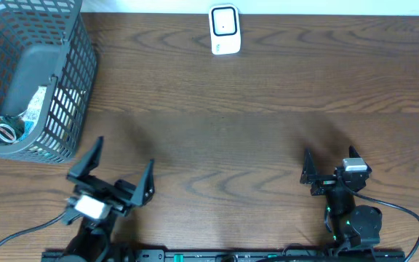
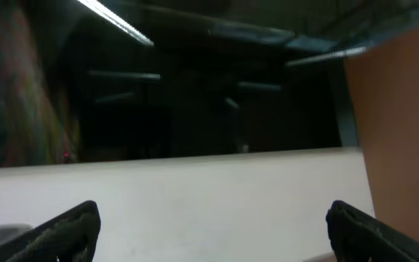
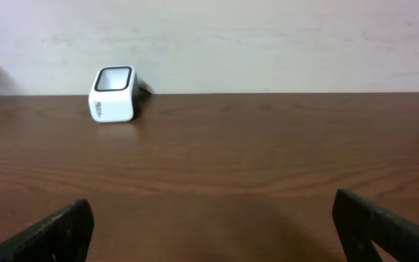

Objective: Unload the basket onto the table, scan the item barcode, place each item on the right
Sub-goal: 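Move the left gripper up and into the grey basket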

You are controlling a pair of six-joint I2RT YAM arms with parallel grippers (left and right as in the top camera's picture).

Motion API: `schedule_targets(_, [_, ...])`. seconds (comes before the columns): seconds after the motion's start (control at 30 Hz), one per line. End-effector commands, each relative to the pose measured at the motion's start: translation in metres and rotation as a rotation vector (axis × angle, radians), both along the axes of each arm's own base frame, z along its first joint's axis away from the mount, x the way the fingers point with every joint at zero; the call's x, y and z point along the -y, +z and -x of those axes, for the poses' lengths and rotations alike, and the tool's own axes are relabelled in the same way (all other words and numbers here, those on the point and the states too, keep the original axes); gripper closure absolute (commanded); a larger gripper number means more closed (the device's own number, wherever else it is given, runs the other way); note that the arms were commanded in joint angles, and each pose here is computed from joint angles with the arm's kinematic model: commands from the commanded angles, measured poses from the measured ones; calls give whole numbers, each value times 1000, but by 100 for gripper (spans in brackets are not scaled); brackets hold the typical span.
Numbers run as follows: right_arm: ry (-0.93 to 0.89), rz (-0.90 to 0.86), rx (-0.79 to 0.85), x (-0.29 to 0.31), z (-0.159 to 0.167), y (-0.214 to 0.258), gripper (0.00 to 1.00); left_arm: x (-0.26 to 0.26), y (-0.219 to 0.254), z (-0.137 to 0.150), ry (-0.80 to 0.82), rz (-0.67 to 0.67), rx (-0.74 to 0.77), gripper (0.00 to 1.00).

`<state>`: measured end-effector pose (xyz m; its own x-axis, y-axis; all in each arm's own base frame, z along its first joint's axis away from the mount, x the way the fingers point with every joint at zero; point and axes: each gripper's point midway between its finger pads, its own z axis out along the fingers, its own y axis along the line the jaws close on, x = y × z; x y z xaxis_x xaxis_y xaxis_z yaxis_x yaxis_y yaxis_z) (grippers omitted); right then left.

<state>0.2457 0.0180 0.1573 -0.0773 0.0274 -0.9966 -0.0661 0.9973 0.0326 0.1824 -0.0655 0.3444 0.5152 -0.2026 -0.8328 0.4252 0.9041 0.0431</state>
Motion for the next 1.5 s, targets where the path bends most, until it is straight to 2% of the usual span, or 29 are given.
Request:
schedule_targets(0.0, [-6, -10, 0, 1, 0, -1, 1, -18, 57, 11, 73, 80, 36, 2])
schedule_targets(0.13, [-6, -10, 0, 1, 0, -1, 1, -19, 95, -13, 134, 2, -88, 2])
schedule_targets(0.3, [-6, -10, 0, 1, 0, -1, 1, -37, 138, -79, 291, -103, -365, 2])
schedule_targets(0.43, [-6, -10, 0, 1, 0, -1, 1, -43, 177, -128, 315, -150, -512, 2])
schedule_targets(0.5, [-6, -10, 0, 1, 0, -1, 1, -62, 190, -154, 385, -155, -578, 2])
schedule_targets(0.6, [-6, -10, 0, 1, 0, -1, 1, -101, 189, -184, 492, -135, -695, 2])
schedule_targets(0.73, [-6, -10, 0, 1, 0, -1, 1, -162, 147, -211, 610, -111, -899, 2])
schedule_targets(0.83, [-6, -10, 0, 1, 0, -1, 1, -209, 98, -215, 708, -197, -1060, 2])
schedule_targets(1.03, [-6, -10, 0, 1, 0, -1, 1, -276, 29, -204, 780, -130, -1310, 2])
schedule_targets(1.2, [-6, -10, 0, 1, 0, -1, 1, -300, -26, -196, 751, -174, -1494, 2])
schedule_targets(1.47, [-6, -10, 0, 1, 0, -1, 1, -301, -97, -191, 646, -189, -1721, 2])
